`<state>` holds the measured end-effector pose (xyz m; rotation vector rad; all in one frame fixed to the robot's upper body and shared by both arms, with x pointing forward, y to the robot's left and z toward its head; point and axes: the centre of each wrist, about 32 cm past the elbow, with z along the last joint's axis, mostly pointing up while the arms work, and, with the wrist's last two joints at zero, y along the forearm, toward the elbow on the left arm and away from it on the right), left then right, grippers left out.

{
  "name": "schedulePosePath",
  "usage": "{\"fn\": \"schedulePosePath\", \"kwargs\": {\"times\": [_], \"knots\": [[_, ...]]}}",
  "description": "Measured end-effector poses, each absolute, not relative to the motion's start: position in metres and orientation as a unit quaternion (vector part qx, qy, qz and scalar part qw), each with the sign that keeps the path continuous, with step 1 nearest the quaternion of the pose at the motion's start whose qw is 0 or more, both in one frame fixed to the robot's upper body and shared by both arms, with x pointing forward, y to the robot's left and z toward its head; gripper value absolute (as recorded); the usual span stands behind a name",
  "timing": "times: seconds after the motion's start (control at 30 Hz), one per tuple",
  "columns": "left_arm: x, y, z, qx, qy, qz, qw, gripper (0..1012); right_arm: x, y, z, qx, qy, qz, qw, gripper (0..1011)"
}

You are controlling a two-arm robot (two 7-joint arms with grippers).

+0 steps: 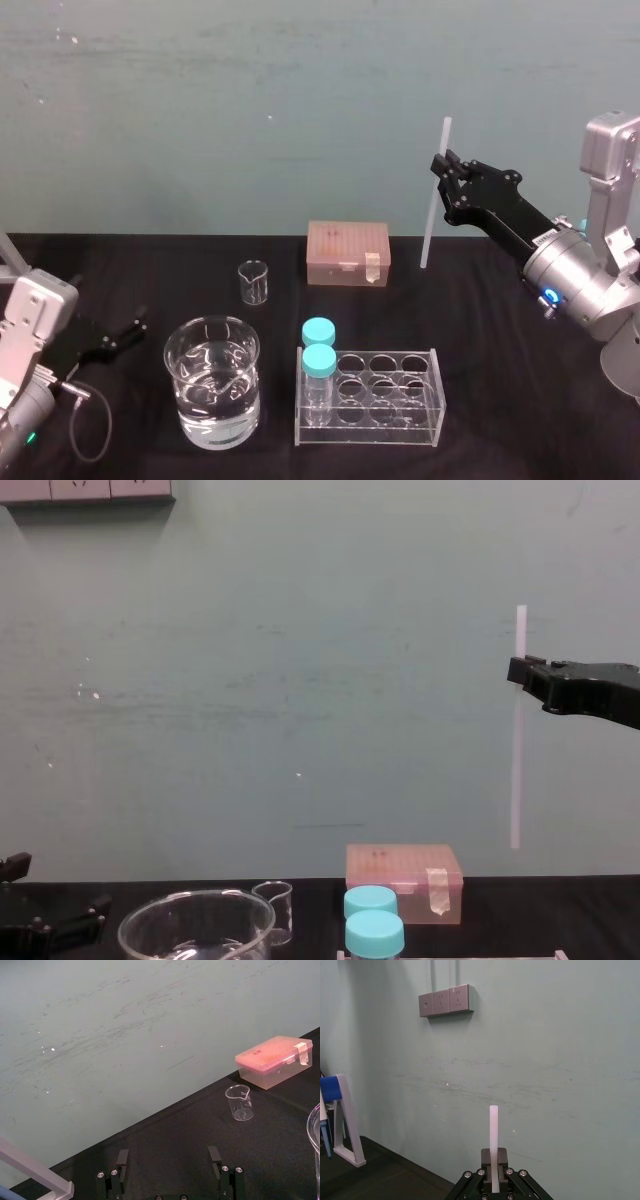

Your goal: Pick up the stirring rod with one hand, then place it down.

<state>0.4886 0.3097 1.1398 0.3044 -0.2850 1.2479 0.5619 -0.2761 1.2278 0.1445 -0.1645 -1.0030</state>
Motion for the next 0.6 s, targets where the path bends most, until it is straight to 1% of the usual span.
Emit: {"fn": "schedulePosePath", "kwargs": {"times": [0.6], "knots": [[0.4886,0.3097,1.1398,0.141,-0.132,0.58,0.791,1005,0.5617,-0.2764,1.2271,0.07,-0.077,-0.48,0.871,75]]}}
